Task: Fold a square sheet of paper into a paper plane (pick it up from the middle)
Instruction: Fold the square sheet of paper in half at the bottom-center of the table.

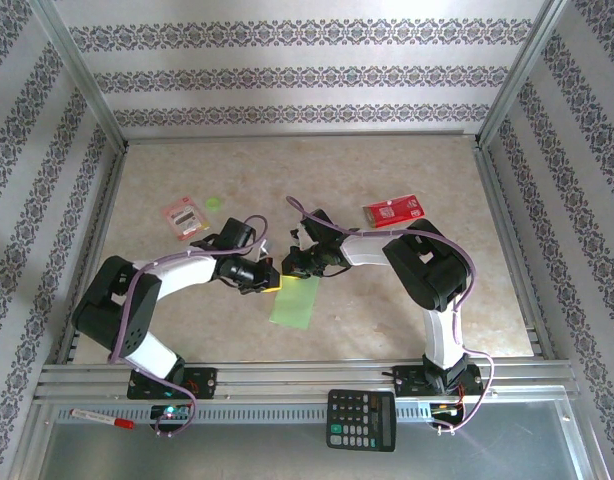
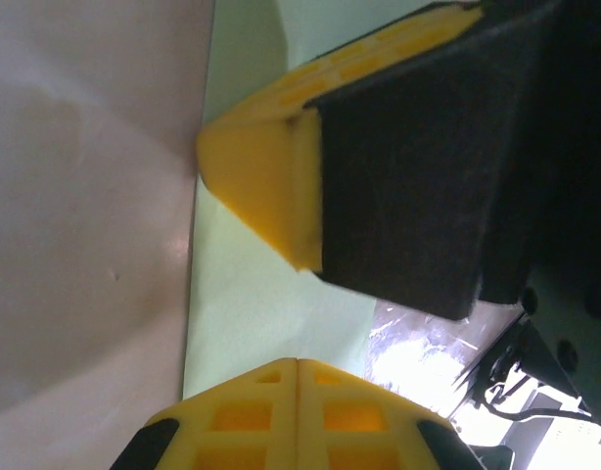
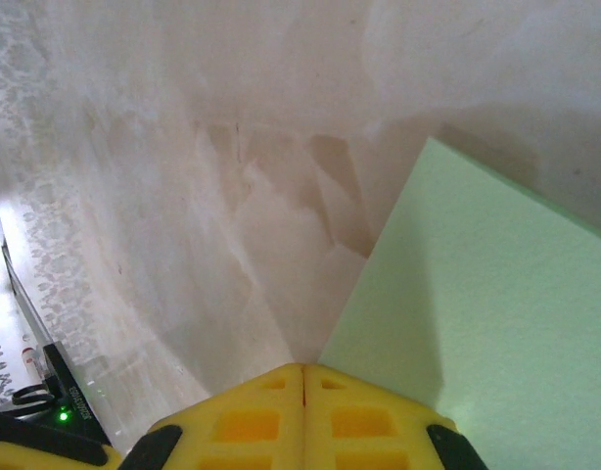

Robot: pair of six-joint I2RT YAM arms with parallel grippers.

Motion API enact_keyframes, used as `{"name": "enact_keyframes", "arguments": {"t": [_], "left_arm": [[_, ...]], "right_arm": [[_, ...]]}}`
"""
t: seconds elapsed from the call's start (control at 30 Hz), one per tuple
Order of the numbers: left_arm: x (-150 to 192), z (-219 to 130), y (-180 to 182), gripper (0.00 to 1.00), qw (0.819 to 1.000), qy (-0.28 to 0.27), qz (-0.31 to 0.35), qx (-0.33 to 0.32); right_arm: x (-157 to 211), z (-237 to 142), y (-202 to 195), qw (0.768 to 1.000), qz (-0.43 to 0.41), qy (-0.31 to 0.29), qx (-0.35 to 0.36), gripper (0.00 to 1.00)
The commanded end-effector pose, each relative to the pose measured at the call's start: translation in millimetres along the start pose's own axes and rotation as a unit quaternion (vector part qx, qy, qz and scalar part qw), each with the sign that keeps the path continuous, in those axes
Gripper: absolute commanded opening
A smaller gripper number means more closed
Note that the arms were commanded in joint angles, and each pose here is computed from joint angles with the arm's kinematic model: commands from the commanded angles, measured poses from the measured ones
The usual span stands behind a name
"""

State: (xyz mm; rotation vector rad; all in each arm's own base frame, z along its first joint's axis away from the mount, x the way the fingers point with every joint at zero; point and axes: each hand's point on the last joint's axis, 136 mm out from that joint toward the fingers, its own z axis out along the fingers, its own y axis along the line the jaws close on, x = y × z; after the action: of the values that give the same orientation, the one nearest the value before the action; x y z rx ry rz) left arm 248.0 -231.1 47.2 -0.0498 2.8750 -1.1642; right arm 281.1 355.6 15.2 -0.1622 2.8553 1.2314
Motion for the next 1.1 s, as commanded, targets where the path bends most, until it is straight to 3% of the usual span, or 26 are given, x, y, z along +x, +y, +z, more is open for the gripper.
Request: {"name": "enact_keyframes", "arguments": {"t": [0.0, 0.23, 1.07], "left_arm": [[-10.3, 7.3, 2.7, 0.00, 1.000, -0.004, -0.018, 0.007], [-7.3, 24.8, 21.7, 0.00, 1.000, 0.013, -0.027, -0.007], [89.8, 20.2, 54.4, 0.00, 0.993, 0.098, -0.054, -0.027]], "right_arm": [[17.4, 4.9, -40.5, 0.998, 0.028, 0.019, 0.059, 0.00], [17.1, 6.2, -43.2, 0.997, 0.030, 0.018, 0.063, 0.00], [14.8, 8.3, -56.6, 0.995, 0.050, 0.012, 0.085, 0.00]]}}
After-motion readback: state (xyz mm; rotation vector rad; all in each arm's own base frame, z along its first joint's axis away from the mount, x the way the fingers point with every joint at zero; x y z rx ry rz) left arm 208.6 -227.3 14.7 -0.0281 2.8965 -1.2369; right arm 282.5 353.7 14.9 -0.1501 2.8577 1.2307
